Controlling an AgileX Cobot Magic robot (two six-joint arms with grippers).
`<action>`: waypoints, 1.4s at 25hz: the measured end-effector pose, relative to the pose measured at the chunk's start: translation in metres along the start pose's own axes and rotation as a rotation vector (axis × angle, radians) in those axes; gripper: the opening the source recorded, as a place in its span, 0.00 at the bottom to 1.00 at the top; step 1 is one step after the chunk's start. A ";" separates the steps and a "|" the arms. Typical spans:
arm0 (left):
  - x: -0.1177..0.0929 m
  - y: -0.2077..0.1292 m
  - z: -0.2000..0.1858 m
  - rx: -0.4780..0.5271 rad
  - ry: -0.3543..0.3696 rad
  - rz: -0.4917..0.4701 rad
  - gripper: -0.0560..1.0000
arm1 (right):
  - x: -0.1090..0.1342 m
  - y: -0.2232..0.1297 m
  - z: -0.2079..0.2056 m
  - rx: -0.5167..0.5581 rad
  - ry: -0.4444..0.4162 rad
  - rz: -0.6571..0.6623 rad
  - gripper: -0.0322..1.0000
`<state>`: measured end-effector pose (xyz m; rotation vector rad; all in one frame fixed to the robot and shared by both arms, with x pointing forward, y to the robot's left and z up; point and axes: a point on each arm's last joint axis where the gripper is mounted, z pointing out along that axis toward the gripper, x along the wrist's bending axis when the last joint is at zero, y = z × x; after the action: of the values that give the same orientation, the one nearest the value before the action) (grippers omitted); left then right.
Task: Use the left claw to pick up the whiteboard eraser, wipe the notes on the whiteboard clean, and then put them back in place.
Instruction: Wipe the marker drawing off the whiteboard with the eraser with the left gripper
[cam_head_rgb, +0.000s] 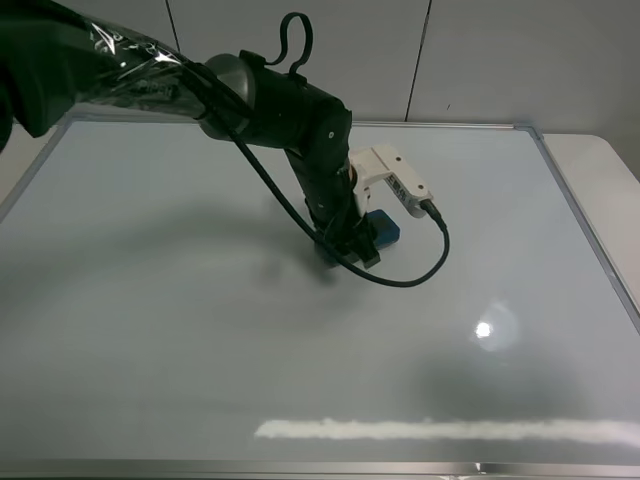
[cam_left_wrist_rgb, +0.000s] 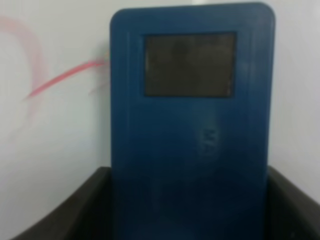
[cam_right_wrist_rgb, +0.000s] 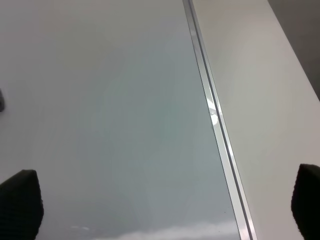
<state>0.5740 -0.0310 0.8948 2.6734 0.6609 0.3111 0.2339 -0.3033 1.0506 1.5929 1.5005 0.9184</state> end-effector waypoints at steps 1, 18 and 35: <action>-0.003 0.005 -0.001 -0.014 -0.003 0.004 0.58 | 0.000 0.000 0.000 0.000 0.000 0.000 0.99; 0.014 0.021 0.027 -0.058 0.011 -0.028 0.58 | 0.000 0.000 0.000 0.000 0.000 0.000 0.99; 0.168 -0.052 0.011 -0.045 0.161 -0.360 0.58 | 0.000 0.000 0.000 0.000 0.000 0.000 0.99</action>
<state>0.7019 0.0904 0.8842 2.4412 1.1495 0.4368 0.2339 -0.3033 1.0506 1.5929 1.5005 0.9184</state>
